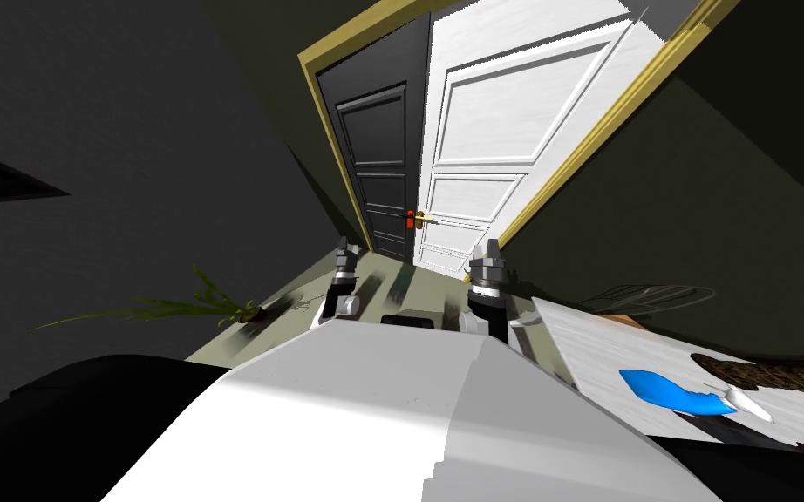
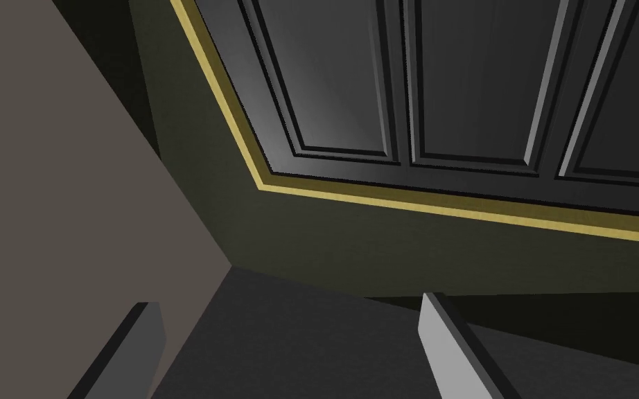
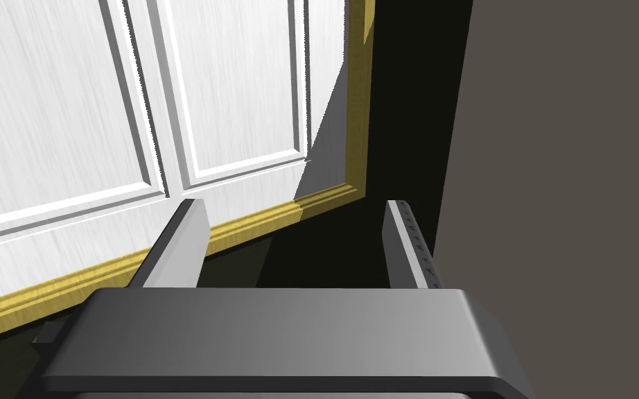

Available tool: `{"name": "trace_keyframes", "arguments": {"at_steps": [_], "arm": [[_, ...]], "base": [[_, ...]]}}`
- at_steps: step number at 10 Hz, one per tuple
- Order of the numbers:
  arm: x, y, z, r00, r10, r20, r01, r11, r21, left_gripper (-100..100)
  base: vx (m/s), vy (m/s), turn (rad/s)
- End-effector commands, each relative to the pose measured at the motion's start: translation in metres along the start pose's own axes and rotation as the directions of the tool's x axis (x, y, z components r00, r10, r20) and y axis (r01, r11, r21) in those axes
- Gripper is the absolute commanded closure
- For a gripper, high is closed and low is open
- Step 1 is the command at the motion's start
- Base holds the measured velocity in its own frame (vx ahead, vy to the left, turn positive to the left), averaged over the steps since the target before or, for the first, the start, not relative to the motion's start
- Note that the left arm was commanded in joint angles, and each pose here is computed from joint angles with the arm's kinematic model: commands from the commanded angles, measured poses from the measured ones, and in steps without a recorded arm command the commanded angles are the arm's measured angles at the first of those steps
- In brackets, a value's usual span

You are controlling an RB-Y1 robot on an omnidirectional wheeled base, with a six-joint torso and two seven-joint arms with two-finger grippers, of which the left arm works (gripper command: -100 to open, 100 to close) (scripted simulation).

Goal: Pull the door open

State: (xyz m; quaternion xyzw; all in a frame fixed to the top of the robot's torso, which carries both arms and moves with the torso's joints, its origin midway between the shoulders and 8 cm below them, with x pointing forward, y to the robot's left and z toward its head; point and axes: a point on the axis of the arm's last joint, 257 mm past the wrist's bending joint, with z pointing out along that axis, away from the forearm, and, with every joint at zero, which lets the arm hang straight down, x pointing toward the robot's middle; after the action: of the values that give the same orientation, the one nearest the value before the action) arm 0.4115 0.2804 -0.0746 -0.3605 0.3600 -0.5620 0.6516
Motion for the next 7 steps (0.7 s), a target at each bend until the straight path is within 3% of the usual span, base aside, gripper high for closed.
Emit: {"name": "trace_keyframes", "arguments": {"at_steps": [1, 7], "arm": [[0.002, 0.011, 0.0019, 0.9999, -0.009, -0.011, 0.008, 0.9998, -0.019, -100], [0.006, 0.053, 0.005, 0.9984, -0.035, -0.043, 0.031, 0.9956, -0.089, -100]], "base": [[0.114, -0.013, -0.07], [0.096, -0.008, -0.079]]}}
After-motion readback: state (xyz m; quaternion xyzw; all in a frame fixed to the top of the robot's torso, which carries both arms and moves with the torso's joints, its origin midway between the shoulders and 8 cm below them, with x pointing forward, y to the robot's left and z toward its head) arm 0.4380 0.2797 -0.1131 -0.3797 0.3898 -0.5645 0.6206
